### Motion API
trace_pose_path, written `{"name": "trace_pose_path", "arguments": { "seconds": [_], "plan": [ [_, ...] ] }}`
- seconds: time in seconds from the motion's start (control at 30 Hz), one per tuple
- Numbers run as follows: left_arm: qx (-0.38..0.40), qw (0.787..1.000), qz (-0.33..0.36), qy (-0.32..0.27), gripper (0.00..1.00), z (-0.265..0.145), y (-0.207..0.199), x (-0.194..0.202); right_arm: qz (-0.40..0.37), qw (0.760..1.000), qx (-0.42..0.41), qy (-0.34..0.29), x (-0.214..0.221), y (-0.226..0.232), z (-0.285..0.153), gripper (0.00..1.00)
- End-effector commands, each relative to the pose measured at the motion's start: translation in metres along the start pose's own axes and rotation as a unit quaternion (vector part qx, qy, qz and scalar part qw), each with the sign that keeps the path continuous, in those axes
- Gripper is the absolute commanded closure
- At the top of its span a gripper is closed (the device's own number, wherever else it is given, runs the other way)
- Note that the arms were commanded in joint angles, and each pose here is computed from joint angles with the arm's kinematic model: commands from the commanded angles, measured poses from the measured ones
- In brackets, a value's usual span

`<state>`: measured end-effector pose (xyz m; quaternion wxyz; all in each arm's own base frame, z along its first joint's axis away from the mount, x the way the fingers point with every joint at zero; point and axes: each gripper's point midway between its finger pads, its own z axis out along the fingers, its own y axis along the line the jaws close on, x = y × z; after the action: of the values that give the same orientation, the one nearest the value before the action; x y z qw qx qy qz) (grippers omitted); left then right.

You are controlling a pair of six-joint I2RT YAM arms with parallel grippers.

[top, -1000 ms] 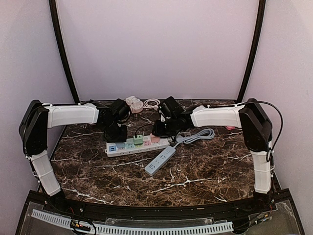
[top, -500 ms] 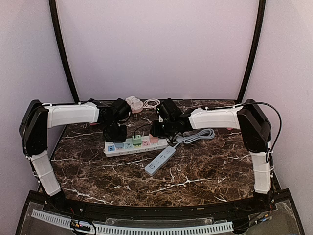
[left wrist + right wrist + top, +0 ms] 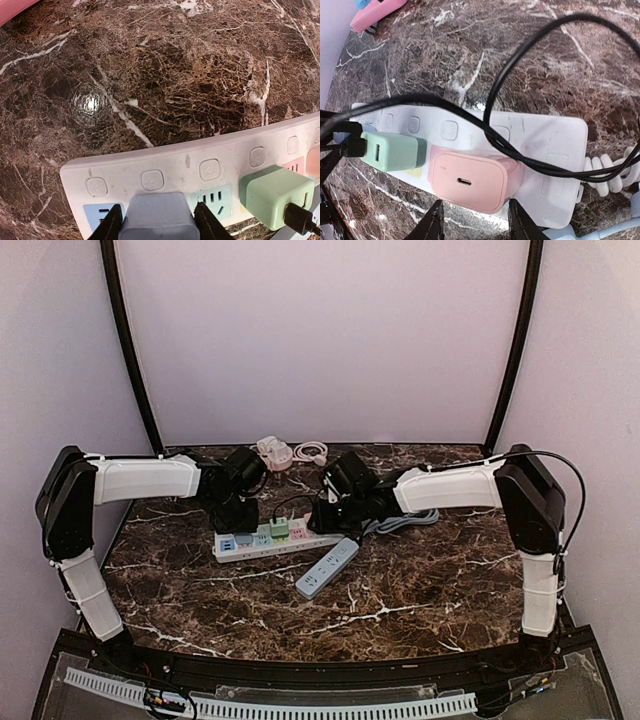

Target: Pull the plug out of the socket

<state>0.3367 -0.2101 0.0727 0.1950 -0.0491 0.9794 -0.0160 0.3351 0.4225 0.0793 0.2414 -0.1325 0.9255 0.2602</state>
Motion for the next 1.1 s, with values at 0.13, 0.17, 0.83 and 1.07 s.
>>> {"name": "trace_pose_path", "arguments": {
  "seconds": [0.13,0.17,0.83,1.07],
  "plan": [
    [0.041,0.999,0.006,-0.024,0.85,-0.015,-0.019,-0.005,0.013,0.999,0.001,0.044,0.022,-0.009,0.004,0.61],
    [0.041,0.999,0.005,-0.024,0.85,-0.015,-0.019,-0.005,0.013,0.999,-0.003,0.040,0.020,-0.007,0.002,0.60],
    [0.039,0.999,0.014,-0.012,0.85,-0.006,-0.023,0.001,-0.025,0.999,0.038,0.001,-0.020,-0.015,-0.008,0.34],
    [0.039,0.999,0.014,-0.008,0.85,-0.005,-0.023,0.003,-0.057,0.992,0.117,0.007,-0.017,-0.016,0.005,0.31]
  ]
}}
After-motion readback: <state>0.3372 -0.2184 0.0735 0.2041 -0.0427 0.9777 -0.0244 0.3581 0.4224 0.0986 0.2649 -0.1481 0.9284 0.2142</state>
